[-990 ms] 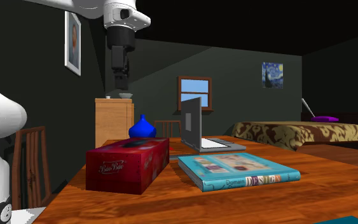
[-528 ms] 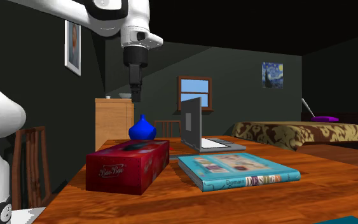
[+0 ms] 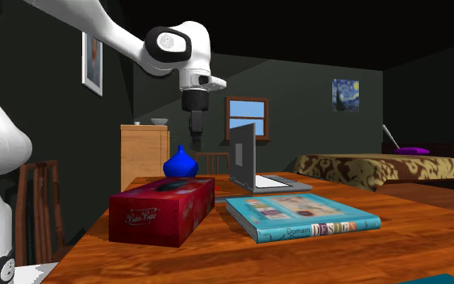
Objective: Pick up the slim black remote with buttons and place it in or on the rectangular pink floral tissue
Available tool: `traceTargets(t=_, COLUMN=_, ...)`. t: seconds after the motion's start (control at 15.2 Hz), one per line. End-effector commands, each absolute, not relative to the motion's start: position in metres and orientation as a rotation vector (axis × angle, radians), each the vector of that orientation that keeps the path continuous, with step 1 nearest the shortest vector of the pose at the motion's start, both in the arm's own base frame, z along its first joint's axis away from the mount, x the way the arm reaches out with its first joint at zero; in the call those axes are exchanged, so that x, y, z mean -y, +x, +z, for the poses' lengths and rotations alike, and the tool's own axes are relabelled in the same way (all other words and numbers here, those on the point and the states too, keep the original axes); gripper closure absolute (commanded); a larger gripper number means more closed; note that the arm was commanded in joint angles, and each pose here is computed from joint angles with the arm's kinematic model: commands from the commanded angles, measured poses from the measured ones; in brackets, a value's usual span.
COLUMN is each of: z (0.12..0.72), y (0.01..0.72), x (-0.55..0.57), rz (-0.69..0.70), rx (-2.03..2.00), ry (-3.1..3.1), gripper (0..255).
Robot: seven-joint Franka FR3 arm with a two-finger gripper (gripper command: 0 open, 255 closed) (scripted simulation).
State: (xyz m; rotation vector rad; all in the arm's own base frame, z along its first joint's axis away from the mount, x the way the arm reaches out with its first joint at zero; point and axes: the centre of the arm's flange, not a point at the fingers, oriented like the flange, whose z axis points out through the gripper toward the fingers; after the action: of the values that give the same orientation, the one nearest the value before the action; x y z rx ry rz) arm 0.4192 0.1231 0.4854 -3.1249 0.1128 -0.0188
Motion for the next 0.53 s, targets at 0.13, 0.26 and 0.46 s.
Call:
traceTargets(t=0.13, z=0.458, y=0.451, x=-0.161, rz=-0.018, rx=-0.111, ry=-3.146, gripper=0)
traceTargets(t=0.26, z=0.443, y=0.467, x=-0.178, rz=-0.017, rx=-0.109, ry=-3.157, gripper=0)
traceTargets(t=0.46, z=0.421, y=0.491, x=-0.204, rz=-0.016, rx=-0.107, ry=-3.173, gripper=0)
